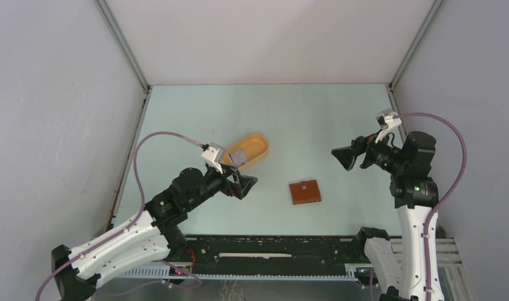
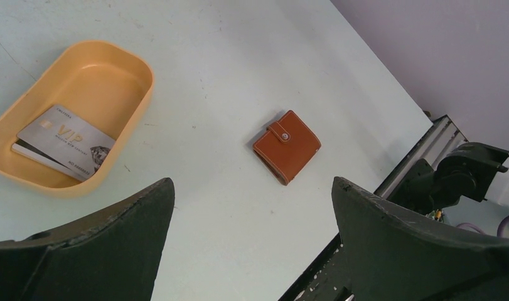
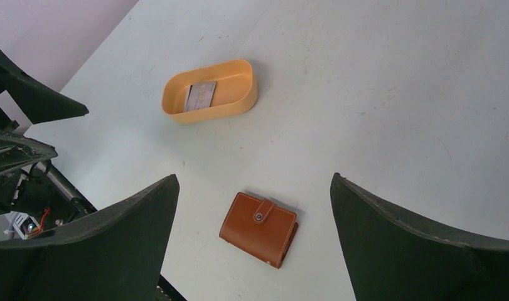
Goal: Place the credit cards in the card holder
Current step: Reset both arms
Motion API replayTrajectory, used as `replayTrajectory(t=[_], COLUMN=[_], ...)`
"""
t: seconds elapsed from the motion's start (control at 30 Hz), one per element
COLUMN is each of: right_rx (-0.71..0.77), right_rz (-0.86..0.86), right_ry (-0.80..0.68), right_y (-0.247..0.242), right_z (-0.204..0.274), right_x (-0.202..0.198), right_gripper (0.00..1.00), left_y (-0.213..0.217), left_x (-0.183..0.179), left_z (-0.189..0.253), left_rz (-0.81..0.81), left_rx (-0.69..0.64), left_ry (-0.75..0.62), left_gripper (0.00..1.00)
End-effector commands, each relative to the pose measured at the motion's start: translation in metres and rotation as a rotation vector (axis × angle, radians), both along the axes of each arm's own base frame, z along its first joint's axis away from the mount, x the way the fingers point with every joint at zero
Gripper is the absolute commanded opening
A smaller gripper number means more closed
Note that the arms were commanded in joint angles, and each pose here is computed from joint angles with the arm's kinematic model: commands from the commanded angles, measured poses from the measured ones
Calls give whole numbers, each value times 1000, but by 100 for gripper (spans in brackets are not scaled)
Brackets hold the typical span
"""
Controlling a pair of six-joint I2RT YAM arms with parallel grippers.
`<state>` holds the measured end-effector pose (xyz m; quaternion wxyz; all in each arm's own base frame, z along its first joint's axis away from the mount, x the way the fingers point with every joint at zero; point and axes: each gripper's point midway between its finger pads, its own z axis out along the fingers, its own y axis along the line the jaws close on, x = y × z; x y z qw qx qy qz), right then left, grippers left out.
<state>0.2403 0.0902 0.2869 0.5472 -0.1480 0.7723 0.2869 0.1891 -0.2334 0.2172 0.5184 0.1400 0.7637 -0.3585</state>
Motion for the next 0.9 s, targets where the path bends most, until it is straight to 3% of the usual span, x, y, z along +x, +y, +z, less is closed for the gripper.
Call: replayTrajectory(t=[0.0, 0.87], right_rx=[1, -1], right_rz=[2, 14], right_ry=[-36, -38], right_y=[2, 6], right_z=[8, 8], right_x=[0, -1], right_gripper=[100, 100], left_y=[-1, -1], left_x=[-1, -5], left_z=[6, 10], left_rz=[1, -6], left_rx=[-54, -97], left_ry=[-9, -3], left_gripper=[100, 100])
